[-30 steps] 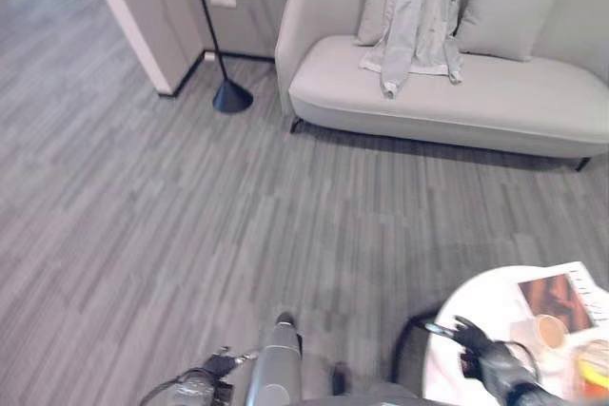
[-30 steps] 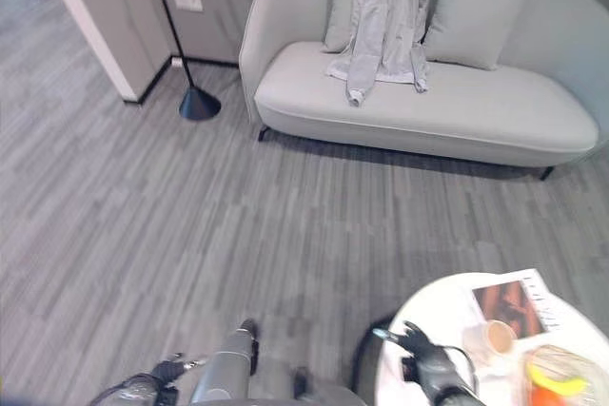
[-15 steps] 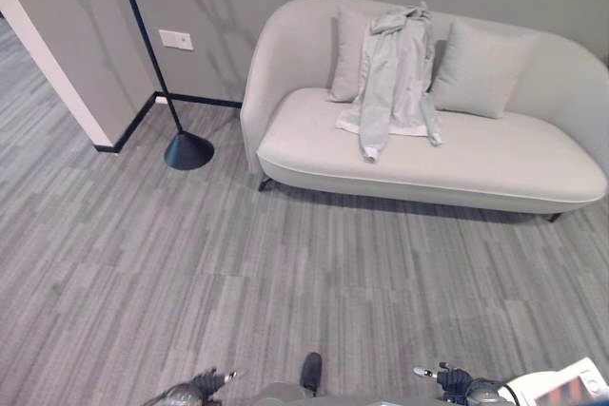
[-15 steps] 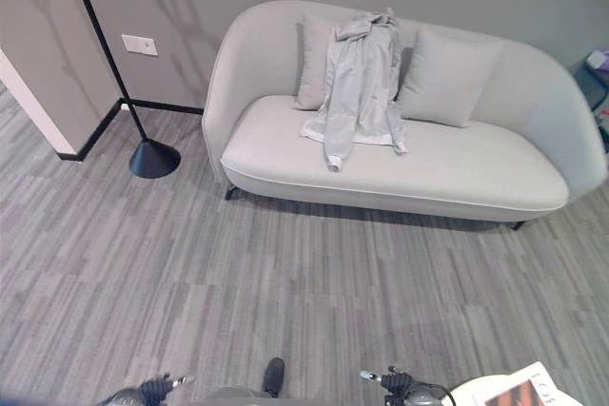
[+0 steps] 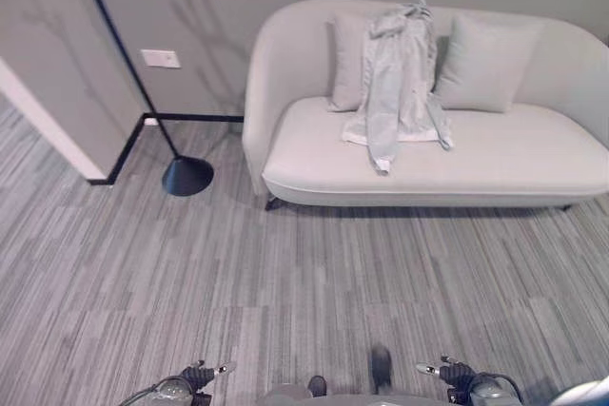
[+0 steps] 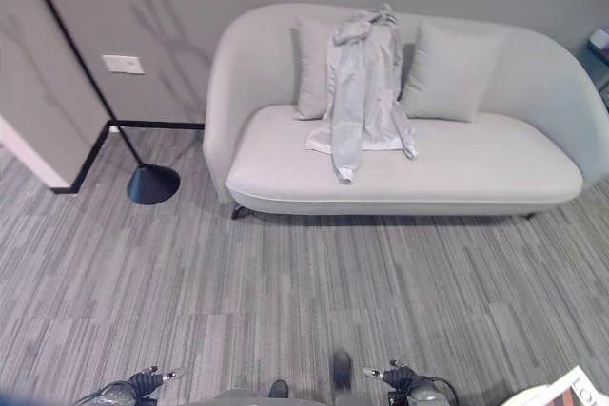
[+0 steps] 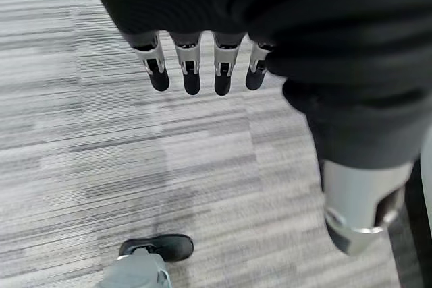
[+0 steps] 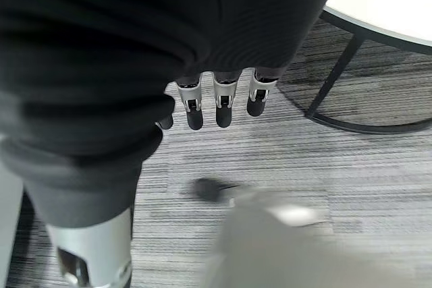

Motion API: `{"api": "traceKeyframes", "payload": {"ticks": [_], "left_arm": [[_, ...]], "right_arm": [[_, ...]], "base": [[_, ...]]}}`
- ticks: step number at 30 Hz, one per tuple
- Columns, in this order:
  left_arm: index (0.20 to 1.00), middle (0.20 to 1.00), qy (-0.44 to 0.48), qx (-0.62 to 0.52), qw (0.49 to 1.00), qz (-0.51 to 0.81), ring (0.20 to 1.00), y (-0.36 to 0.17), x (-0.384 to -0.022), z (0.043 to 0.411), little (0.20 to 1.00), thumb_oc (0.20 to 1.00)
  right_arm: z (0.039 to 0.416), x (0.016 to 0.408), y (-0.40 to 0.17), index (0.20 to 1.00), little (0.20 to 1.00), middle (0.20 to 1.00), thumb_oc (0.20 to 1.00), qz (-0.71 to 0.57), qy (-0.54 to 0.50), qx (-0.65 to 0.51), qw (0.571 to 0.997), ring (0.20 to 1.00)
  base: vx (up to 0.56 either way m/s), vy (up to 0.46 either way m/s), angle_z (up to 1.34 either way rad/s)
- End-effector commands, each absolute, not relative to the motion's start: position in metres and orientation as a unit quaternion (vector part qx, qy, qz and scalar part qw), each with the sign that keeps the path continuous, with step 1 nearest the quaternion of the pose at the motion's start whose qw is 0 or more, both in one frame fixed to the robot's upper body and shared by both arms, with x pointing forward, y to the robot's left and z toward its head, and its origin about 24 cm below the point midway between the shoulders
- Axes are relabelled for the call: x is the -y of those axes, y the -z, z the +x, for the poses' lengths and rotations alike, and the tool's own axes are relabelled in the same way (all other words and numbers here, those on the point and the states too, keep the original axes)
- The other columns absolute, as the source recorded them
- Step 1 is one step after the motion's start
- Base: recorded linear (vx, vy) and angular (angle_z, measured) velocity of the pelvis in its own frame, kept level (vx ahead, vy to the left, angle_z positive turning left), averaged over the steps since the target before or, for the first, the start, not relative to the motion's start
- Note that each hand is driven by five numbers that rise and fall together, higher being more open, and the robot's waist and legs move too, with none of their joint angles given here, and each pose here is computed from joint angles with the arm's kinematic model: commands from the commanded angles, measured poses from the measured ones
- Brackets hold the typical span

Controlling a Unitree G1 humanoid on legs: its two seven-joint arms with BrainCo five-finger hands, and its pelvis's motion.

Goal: Hang the clothes on the sofa on the clothes rack.

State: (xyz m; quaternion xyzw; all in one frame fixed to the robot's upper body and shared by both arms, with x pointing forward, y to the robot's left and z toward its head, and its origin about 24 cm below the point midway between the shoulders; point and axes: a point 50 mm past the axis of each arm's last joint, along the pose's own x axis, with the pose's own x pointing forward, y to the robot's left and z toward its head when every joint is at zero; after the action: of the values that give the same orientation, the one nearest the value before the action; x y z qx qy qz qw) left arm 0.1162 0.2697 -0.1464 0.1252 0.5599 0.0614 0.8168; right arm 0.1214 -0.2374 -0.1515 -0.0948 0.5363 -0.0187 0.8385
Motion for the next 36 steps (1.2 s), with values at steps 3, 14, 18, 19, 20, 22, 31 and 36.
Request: {"api": "traceKeyframes", "payload": {"ticks": [3, 14, 18, 19, 20, 22, 31, 36], "left_arm": [[1.0, 1.0, -0.045, -0.545, 0.824, 0.148, 1.0, 0.145, -0.268, 0.12, 1.0, 1.0], [1.0, 1.0, -0.041, -0.553, 0.822, 0.128, 1.0, 0.15, -0.261, 0.108, 1.0, 1.0], [1.0, 1.0, -0.042, -0.532, 0.835, 0.131, 1.0, 0.145, -0.262, 0.122, 1.0, 1.0], [1.0, 1.0, -0.046, -0.525, 0.84, 0.131, 1.0, 0.142, -0.265, 0.128, 1.0, 1.0], [1.0, 1.0, -0.047, -0.52, 0.843, 0.129, 1.0, 0.141, -0.265, 0.13, 1.0, 1.0], [1.0, 1.0, -0.048, -0.52, 0.843, 0.125, 1.0, 0.141, -0.266, 0.13, 1.0, 1.0], [1.0, 1.0, -0.052, -0.55, 0.823, 0.132, 1.0, 0.145, -0.273, 0.114, 1.0, 1.0], [1.0, 1.0, -0.064, -0.56, 0.815, 0.133, 1.0, 0.146, -0.277, 0.107, 1.0, 1.0]], "right_arm": [[0.116, 0.259, 0.15, 1.0, 1.0, 1.0, 1.0, -0.103, 0.057, -0.559, 0.821, 1.0], [0.116, 0.273, 0.144, 1.0, 1.0, 1.0, 1.0, -0.115, 0.067, -0.539, 0.832, 1.0], [0.126, 0.283, 0.137, 1.0, 1.0, 1.0, 1.0, -0.123, 0.089, -0.525, 0.837, 1.0], [0.13, 0.284, 0.135, 1.0, 1.0, 1.0, 1.0, -0.126, 0.091, -0.521, 0.839, 1.0], [0.132, 0.285, 0.134, 1.0, 1.0, 1.0, 1.0, -0.126, 0.092, -0.519, 0.841, 1.0], [0.132, 0.284, 0.135, 1.0, 1.0, 1.0, 1.0, -0.122, 0.093, -0.518, 0.842, 1.0], [0.15, 0.264, 0.134, 1.0, 1.0, 1.0, 1.0, -0.11, 0.064, -0.496, 0.859, 1.0], [0.15, 0.256, 0.138, 1.0, 1.0, 1.0, 1.0, -0.116, 0.043, -0.506, 0.853, 1.0]], "base": [[0.37, -0.262, 0.97], [0.25, -0.212, 0.23], [-0.01, -0.244, 0.22], [0.01, -0.217, 0.21], [0.05, -0.07, 0.09], [0.17, -0.031, -0.26], [0.3, 0.055, -0.26], [0.31, 0.202, -0.8]]}}
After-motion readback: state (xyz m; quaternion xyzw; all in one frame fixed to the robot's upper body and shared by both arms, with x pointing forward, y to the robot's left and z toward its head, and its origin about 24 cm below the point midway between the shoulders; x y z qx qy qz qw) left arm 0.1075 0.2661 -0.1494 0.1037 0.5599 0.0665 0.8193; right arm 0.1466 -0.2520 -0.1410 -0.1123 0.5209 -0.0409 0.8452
